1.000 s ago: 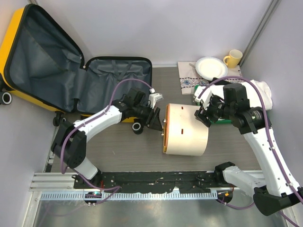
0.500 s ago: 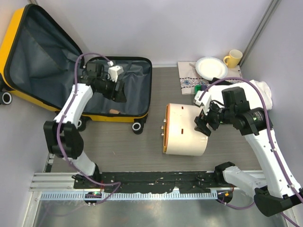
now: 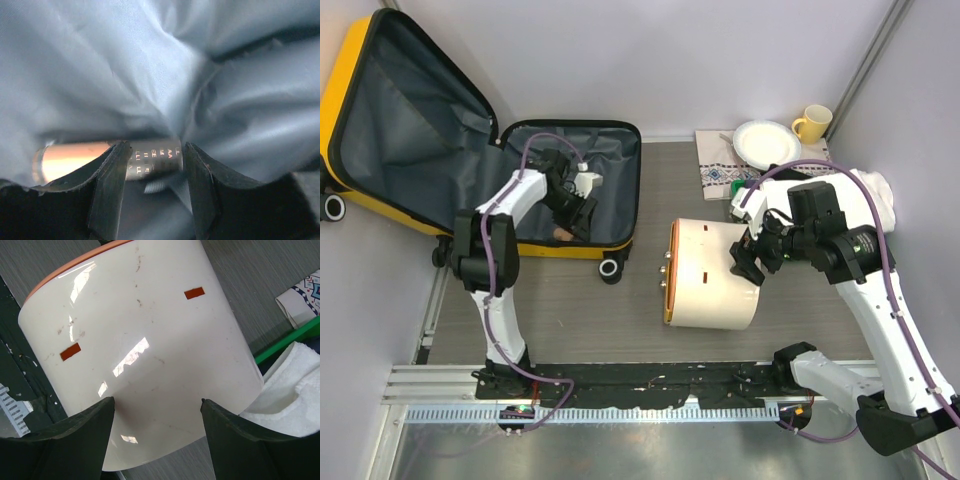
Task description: Open, take out, and arrange the luggage
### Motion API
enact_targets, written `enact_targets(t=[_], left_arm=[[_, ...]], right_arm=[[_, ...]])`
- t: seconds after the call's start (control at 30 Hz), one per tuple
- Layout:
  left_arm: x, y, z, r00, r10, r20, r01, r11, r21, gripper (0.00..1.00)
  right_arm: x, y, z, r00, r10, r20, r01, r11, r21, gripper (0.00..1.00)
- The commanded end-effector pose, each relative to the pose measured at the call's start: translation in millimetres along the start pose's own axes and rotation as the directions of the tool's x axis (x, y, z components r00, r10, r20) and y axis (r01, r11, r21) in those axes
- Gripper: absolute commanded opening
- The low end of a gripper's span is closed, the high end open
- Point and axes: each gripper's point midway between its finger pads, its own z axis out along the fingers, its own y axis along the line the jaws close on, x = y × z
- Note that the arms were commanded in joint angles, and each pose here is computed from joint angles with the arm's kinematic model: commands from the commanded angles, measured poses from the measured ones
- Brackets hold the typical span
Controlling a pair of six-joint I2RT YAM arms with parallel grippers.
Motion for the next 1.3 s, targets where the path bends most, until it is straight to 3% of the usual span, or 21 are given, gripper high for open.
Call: enact_targets(t=[0.0, 0.2, 0.37, 0.43, 0.47, 0.5, 0.63, 0.73, 0.8, 0.9, 0.97, 1.1, 1.2, 1.27], left_arm=[[15.8, 2.6, 55.0, 0.991, -0.083, -0.108, 0.090, 0.994, 0.062, 0.50], [-17.5, -0.5, 74.8, 0.999, -0.040, -0.009, 0.040, 0.997, 0.062, 0.46], [-59.6, -16.2, 68.6, 0.982, -0.081, 0.170, 0.055, 0.987, 0.153, 0.48], [-79.2, -21.6, 57.8, 0.954, -0.163, 0.251, 0.115, 0.974, 0.196, 0.50], [-93.3, -14.6, 55.5, 0.927, -0.191, 0.323, 0.133, 0.972, 0.194, 0.52], [-102.3, -13.6, 51.4, 0.898, -0.266, 0.350, 0.201, 0.956, 0.212, 0.52], [-133.2, 3.9, 31.8, 0.796, -0.372, 0.477, 0.296, 0.927, 0.229, 0.56], [-153.7, 22.6, 12.7, 0.715, -0.380, 0.587, 0.320, 0.924, 0.209, 0.60], [-156.1, 34.7, 4.9, 0.686, -0.369, 0.628, 0.340, 0.925, 0.171, 0.63], [-157.3, 34.3, -1.9, 0.723, -0.263, 0.638, 0.266, 0.959, 0.094, 0.64], [-144.6, 34.8, 2.7, 0.814, -0.152, 0.561, 0.194, 0.981, -0.016, 0.67], [-119.4, 69.1, 2.9, 0.904, -0.038, 0.426, 0.196, 0.922, -0.333, 0.73], [-109.3, 73.7, 8.2, 0.925, -0.055, 0.377, 0.199, 0.913, -0.355, 0.73], [-103.7, 60.2, 12.6, 0.934, -0.059, 0.351, 0.162, 0.949, -0.271, 0.72]], right_arm=[[67.5, -5.6, 9.7, 0.948, 0.080, -0.307, -0.074, 0.997, 0.031, 0.75], [67.9, -8.5, 11.1, 0.948, 0.079, -0.308, -0.069, 0.997, 0.043, 0.75], [68.9, -8.6, 10.6, 0.947, 0.084, -0.311, -0.073, 0.996, 0.047, 0.75], [69.8, -7.8, 10.3, 0.946, 0.086, -0.312, -0.075, 0.996, 0.047, 0.75], [70.1, -7.3, 10.6, 0.946, 0.088, -0.312, -0.077, 0.996, 0.045, 0.75], [70.1, -7.3, 10.6, 0.946, 0.088, -0.312, -0.077, 0.996, 0.045, 0.75], [69.6, -8.0, 10.2, 0.945, 0.092, -0.314, -0.081, 0.996, 0.049, 0.75], [69.2, -8.6, 9.1, 0.945, 0.092, -0.315, -0.079, 0.995, 0.053, 0.75], [69.0, -9.7, 9.4, 0.944, 0.089, -0.317, -0.075, 0.996, 0.055, 0.75], [69.3, -9.8, 10.3, 0.943, 0.086, -0.320, -0.073, 0.996, 0.051, 0.75], [68.9, -11.1, 10.8, 0.944, 0.086, -0.319, -0.073, 0.996, 0.054, 0.75], [69.0, -12.2, 12.6, 0.943, 0.089, -0.319, -0.075, 0.996, 0.057, 0.75], [68.2, -13.7, 14.4, 0.943, 0.089, -0.319, -0.075, 0.996, 0.057, 0.75], [69.3, -14.3, 15.1, 0.941, 0.089, -0.326, -0.076, 0.996, 0.055, 0.75]])
